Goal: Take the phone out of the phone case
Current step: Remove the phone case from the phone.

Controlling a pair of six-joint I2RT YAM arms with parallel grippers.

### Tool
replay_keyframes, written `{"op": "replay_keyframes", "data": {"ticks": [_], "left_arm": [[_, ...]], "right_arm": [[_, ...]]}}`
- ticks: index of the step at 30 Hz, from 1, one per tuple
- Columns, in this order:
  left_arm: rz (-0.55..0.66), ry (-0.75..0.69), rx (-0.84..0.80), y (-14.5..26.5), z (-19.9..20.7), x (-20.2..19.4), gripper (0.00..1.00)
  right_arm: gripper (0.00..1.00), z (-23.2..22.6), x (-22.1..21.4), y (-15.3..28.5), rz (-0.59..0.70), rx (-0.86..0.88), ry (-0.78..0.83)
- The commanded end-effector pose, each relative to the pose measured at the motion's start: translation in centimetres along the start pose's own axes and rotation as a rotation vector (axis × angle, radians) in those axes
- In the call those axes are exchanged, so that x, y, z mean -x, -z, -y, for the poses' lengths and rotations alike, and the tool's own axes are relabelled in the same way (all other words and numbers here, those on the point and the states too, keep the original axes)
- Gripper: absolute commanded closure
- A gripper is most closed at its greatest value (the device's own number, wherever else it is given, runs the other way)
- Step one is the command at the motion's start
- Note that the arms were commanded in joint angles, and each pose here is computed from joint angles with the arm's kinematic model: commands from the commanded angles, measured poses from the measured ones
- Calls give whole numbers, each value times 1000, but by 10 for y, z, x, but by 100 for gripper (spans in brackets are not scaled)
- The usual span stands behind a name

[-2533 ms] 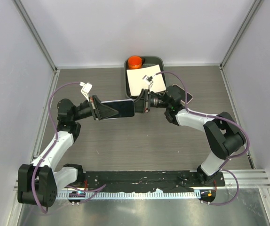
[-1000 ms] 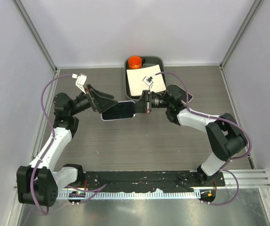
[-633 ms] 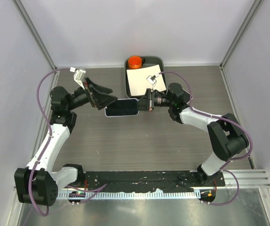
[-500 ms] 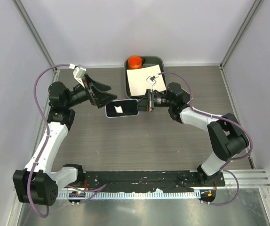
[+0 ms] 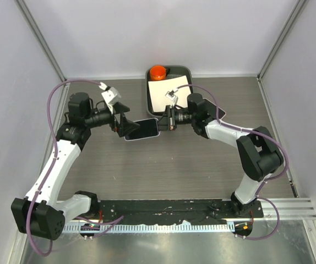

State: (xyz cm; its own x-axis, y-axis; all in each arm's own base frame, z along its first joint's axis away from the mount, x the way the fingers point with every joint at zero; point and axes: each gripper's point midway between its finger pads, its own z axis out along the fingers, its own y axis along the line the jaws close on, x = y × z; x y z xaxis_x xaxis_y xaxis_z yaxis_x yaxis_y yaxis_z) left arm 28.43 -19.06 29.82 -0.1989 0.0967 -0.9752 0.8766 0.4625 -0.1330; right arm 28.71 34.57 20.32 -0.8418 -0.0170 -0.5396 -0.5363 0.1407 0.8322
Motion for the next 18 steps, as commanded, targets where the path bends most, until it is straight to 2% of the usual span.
{"op": "replay_keyframes", "data": {"ticks": [1, 9, 18], "left_arm": [[-111, -195, 23, -2, -1, -14, 0], [-243, -308, -5, -16, 10, -48, 0], [-314, -361, -37, -24, 16, -78, 0]], "right_arm": [[99, -24, 2, -13, -60, 57, 97], [99, -27, -15, -28, -132, 87, 87], [99, -31, -16, -28, -147, 100, 87]]}}
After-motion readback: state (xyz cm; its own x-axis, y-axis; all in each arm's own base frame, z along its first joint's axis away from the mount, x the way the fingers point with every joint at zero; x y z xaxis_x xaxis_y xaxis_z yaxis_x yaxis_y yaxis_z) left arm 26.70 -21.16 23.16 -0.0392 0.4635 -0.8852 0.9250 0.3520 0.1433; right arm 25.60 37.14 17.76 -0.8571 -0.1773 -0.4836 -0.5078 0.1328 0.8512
